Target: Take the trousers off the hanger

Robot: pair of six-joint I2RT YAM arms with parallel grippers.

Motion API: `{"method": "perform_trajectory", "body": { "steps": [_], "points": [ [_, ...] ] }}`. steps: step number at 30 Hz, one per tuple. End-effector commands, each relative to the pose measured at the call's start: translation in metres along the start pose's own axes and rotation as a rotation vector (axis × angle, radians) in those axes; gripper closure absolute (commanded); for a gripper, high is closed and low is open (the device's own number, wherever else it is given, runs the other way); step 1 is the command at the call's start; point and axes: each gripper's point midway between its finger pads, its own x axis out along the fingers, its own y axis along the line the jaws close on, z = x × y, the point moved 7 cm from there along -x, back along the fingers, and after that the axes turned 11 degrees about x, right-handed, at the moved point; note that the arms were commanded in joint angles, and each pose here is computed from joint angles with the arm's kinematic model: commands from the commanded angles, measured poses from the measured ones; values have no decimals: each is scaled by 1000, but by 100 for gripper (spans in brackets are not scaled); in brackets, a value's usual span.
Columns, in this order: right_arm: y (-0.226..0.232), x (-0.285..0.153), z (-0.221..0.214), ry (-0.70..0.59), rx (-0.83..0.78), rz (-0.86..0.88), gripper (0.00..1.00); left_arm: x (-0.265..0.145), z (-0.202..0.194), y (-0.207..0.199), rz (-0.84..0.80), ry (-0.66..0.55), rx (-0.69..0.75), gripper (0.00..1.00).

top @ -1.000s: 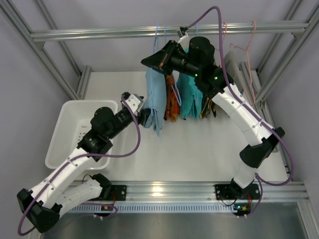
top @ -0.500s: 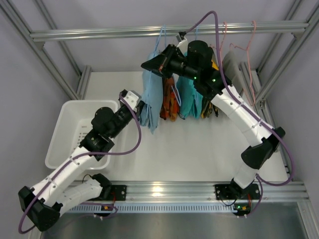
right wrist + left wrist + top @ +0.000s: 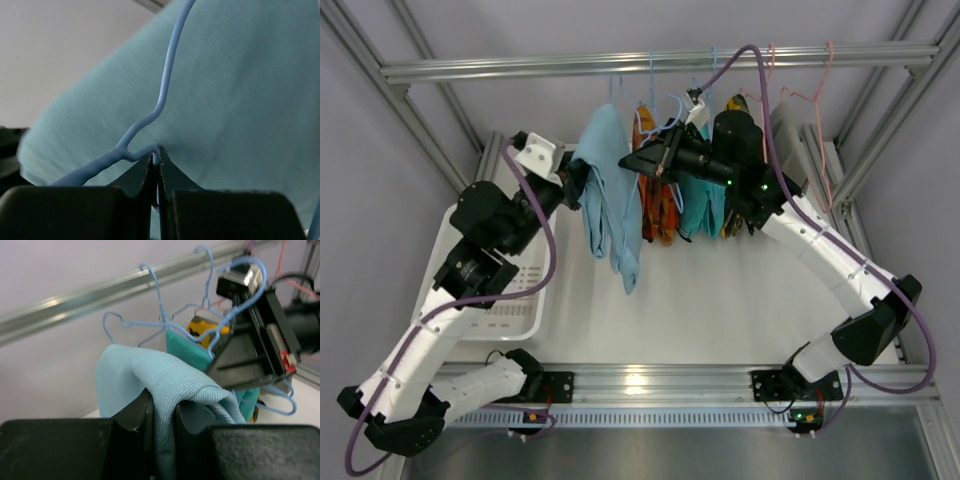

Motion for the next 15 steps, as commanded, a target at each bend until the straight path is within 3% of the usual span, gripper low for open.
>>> {"method": "perform_trajectory", "body": {
  "steps": [1, 15],
  "points": [
    [19, -19, 4, -32, -175, 128, 100, -21, 102, 39, 149, -334, -57, 100],
    [3, -34, -8, -10, -250, 114, 100, -81, 202, 94, 356, -571, -30, 100]
  ]
}}
